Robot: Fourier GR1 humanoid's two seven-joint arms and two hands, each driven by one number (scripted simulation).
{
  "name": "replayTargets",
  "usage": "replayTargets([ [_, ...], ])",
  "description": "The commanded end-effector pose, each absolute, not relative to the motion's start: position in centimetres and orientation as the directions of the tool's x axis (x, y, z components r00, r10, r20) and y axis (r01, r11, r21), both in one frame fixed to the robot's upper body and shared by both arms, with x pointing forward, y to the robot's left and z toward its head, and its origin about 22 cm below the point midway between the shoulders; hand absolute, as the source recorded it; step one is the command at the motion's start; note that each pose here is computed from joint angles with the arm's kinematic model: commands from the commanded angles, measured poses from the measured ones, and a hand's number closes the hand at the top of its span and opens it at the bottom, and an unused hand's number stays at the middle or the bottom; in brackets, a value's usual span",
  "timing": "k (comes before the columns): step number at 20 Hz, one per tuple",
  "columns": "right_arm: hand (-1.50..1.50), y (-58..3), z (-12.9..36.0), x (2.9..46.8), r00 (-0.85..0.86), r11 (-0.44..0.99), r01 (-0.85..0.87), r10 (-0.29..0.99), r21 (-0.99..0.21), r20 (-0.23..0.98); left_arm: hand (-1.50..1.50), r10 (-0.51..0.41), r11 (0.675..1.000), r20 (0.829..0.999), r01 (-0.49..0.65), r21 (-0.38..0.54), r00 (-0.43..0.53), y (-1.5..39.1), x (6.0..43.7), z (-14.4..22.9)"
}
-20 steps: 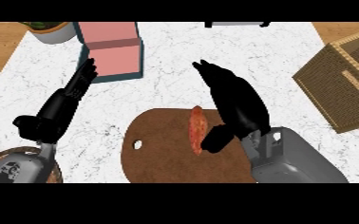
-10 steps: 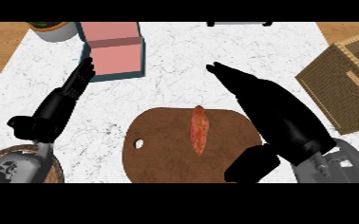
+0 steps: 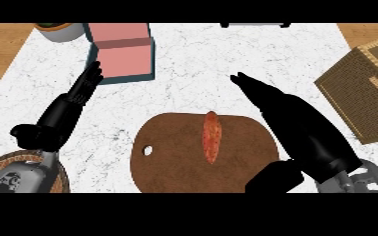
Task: Pick the sweet potato from the cutting board and place it in the basket
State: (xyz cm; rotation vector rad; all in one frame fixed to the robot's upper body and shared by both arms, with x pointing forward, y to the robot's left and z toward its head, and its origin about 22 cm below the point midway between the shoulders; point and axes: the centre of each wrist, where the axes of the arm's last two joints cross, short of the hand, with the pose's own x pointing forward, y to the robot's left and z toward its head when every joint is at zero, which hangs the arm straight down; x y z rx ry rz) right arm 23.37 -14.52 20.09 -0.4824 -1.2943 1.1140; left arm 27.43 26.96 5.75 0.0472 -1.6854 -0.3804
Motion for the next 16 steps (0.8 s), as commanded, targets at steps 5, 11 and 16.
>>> replayTargets([
  [5, -1.50, -14.2, 15.3, 22.7, -0.023, 0.493, -0.335, 0.848, -0.803, 0.530, 0.00, -0.245, 0.946, 0.956, 0.176, 0.273, -0.163, 26.6, 26.7, 5.5],
  [11, -1.50, -13.5, 10.0, 23.7, -0.060, 0.451, -0.309, 0.869, -0.837, 0.491, 0.00, -0.250, 0.939, 0.955, 0.200, 0.278, -0.158, 26.6, 27.3, 6.5],
  [16, -1.50, -13.6, 8.2, 26.2, -0.038, 0.472, -0.309, 0.861, -0.826, 0.506, 0.00, -0.238, 0.944, 0.958, 0.195, 0.267, -0.158, 28.0, 27.2, 4.8],
])
